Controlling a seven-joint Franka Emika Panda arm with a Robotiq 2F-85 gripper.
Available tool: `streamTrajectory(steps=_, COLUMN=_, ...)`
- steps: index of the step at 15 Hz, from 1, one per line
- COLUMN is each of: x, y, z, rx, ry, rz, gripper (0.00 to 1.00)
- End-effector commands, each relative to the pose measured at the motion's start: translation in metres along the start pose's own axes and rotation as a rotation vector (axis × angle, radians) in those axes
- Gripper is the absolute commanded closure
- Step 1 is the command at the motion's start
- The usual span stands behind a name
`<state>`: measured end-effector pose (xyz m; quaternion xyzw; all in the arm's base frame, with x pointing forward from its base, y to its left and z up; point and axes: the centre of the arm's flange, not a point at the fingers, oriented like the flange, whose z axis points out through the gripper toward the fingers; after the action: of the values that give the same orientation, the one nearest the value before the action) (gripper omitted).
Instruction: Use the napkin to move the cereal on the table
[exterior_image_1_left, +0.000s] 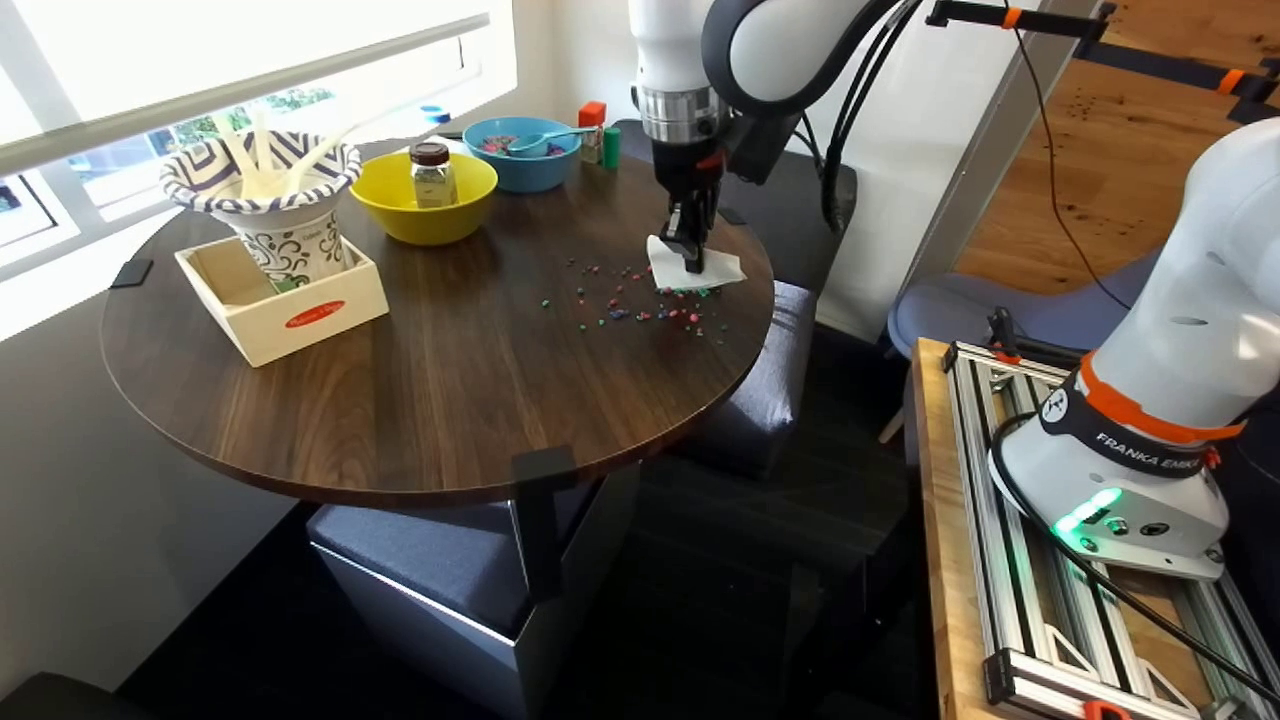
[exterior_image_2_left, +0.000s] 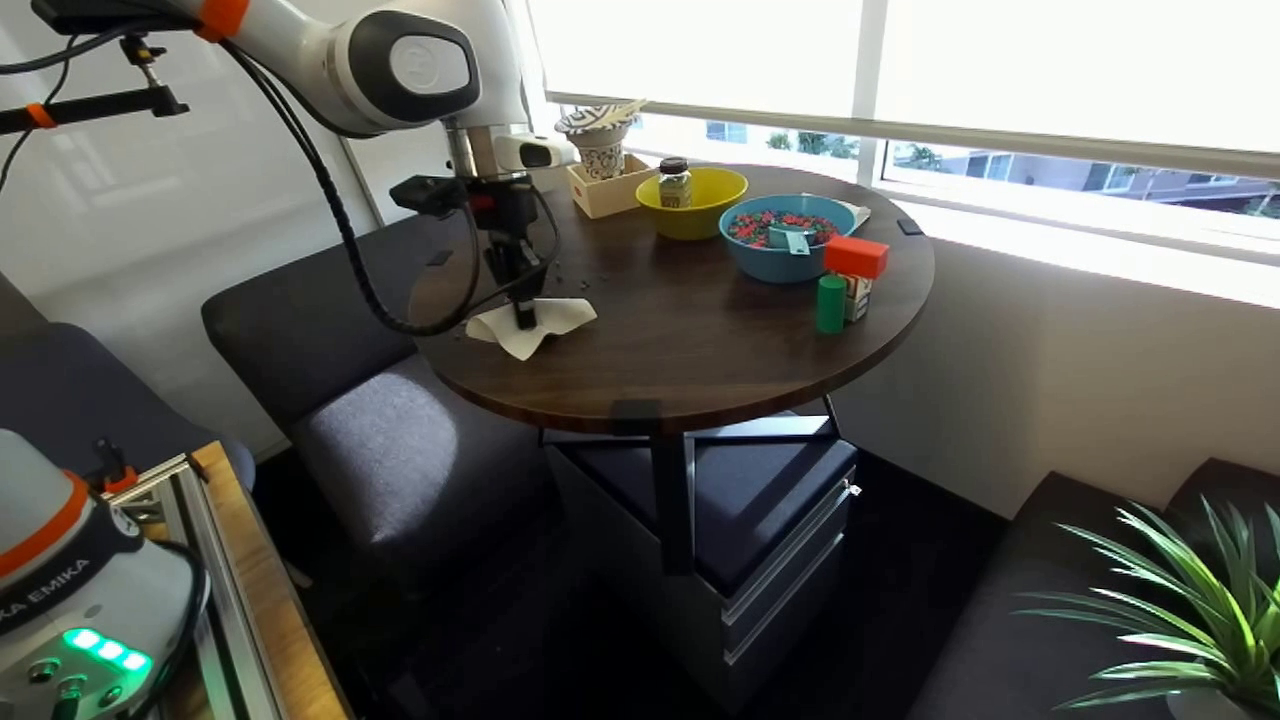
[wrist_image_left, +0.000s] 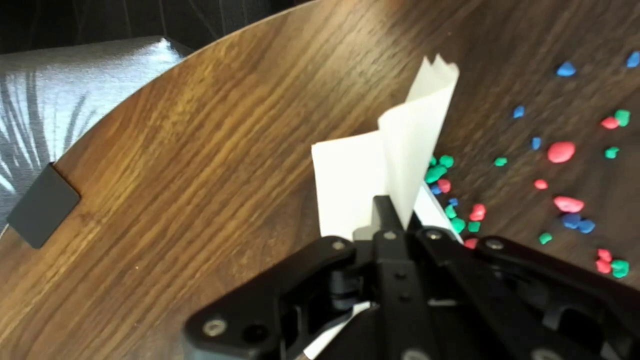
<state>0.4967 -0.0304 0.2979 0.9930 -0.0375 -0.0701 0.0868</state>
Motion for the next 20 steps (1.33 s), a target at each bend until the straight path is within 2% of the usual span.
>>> streamTrajectory(steps=1, x=0.004, y=-0.007, z=-0.002, rx=0.022, ry=-0.001, rz=0.013, gripper=1.00)
streamTrajectory(steps=6, x=0.023, y=-0.043, z=-0.015, rx=0.099, ry=0.017, rz=0.023, gripper=1.00)
streamTrajectory(steps=13, x=0.055, y=-0.065, z=-0.026, rx=0.102, ry=0.024, rz=0.018, gripper=1.00)
streamTrajectory(steps=16, x=0.032, y=-0.042, z=-0.040, rx=0.105, ry=0.061, rz=0.059, gripper=1.00)
streamTrajectory(steps=20, x=-0.004, y=-0.015, z=-0.064, rx=0.134, ry=0.158, rz=0.035, gripper=1.00)
